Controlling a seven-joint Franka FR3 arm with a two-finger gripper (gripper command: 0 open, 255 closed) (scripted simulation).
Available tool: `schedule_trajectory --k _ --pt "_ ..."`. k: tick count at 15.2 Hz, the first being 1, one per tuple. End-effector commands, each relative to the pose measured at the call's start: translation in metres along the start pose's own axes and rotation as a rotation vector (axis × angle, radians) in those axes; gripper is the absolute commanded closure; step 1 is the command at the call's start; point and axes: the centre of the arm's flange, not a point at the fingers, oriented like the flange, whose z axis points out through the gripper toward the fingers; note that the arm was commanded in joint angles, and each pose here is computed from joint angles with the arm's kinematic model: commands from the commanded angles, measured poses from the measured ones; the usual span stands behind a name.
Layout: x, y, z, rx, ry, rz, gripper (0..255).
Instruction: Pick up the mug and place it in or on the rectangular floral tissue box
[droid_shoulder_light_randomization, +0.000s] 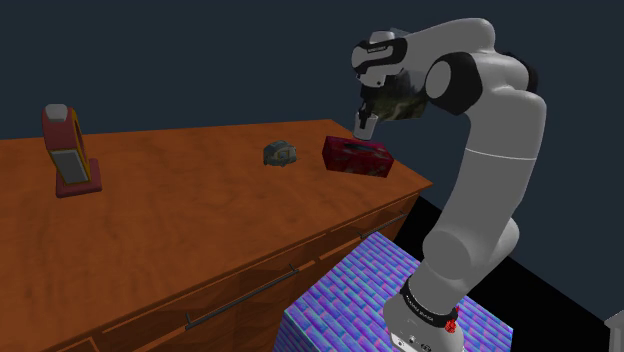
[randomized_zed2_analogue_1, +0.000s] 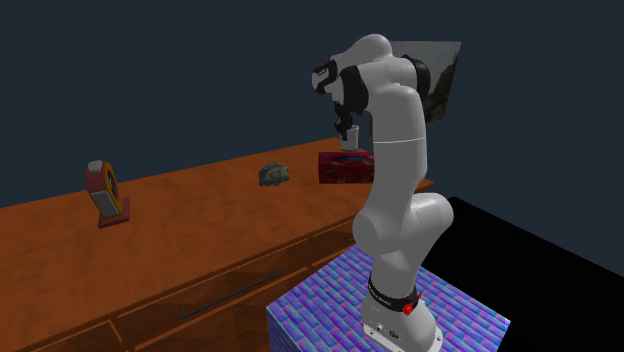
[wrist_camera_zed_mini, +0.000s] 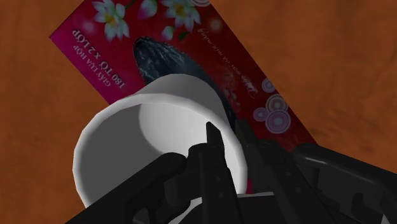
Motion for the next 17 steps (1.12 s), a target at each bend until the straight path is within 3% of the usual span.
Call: schedule_trajectory --k 1,5,13,14,17 --pt "0.001 0.000 0.011 -0.001 0.001 0.000 255" --pt "0.004 -0.002 0.035 -0.001 0.001 0.000 255" --pt "0.004 -0.002 0.035 -0.001 0.001 0.000 255" --pt "0.004 -0.002 0.035 -0.001 0.001 0.000 0" --pt "0.004 -0.002 0.035 -0.001 0.001 0.000 0"
